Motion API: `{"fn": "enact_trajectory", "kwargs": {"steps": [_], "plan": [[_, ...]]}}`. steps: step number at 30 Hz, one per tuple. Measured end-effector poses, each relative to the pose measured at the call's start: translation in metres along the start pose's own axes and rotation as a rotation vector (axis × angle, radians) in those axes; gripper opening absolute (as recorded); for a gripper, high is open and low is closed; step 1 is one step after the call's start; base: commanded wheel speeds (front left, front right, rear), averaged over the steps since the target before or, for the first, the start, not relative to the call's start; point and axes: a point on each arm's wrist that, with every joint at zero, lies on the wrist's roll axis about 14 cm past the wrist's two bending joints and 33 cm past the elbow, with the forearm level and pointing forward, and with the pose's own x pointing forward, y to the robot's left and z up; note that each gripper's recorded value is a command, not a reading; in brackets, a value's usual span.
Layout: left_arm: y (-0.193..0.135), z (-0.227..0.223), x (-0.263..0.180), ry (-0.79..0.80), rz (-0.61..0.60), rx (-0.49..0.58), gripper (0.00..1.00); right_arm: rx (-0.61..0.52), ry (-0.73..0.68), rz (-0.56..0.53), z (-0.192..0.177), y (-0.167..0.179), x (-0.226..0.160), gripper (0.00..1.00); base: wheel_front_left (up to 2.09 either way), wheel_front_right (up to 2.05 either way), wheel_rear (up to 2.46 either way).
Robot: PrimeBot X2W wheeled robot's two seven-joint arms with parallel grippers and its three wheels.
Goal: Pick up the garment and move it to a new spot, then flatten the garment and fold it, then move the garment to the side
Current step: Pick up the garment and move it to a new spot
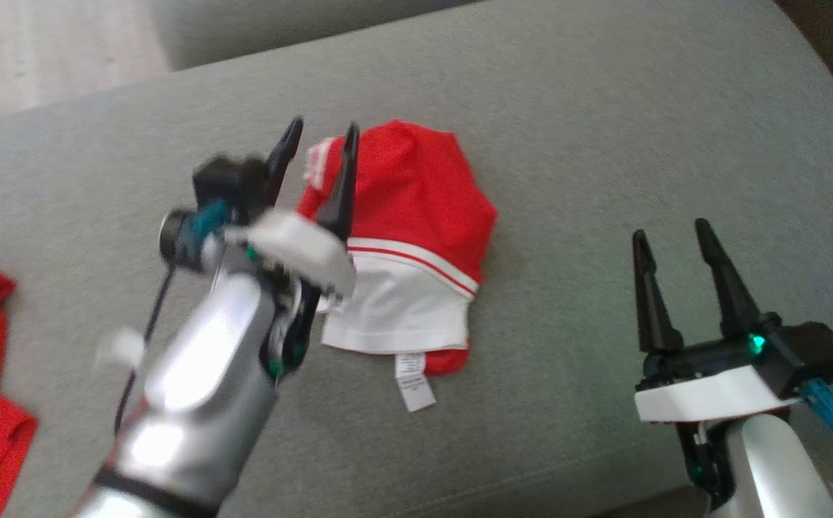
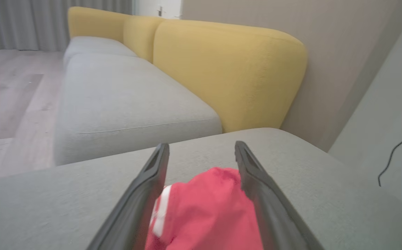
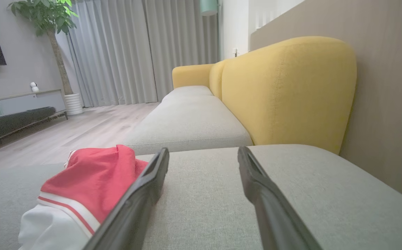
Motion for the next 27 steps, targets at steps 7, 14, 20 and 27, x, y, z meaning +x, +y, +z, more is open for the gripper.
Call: {"fn": "enact_trajectory", "kwargs": {"steps": [7, 14, 20, 27], "plan": [[0.041, -0.007, -0.09, -0.03, 0.213, 0.027, 1.0, -0.058, -0.035, 0.064, 0.008, 0.018, 0.012, 1.0, 0.0, 0.0, 0.0], [0.08, -0.018, -0.173, -0.008, 0.437, 0.055, 1.0, -0.054, -0.045, 0.149, 0.008, 0.046, 0.025, 1.0, 0.0, 0.0, 0.0], [0.101, -0.016, -0.234, -0.009, 0.587, 0.106, 1.0, -0.036, 0.025, 0.207, -0.013, 0.065, 0.01, 1.0, 0.0, 0.0, 0.0], [0.112, -0.009, -0.26, -0.028, 0.648, 0.133, 1.0, -0.015, 0.106, 0.214, -0.037, 0.067, -0.004, 1.0, 0.0, 0.0, 0.0]]}}
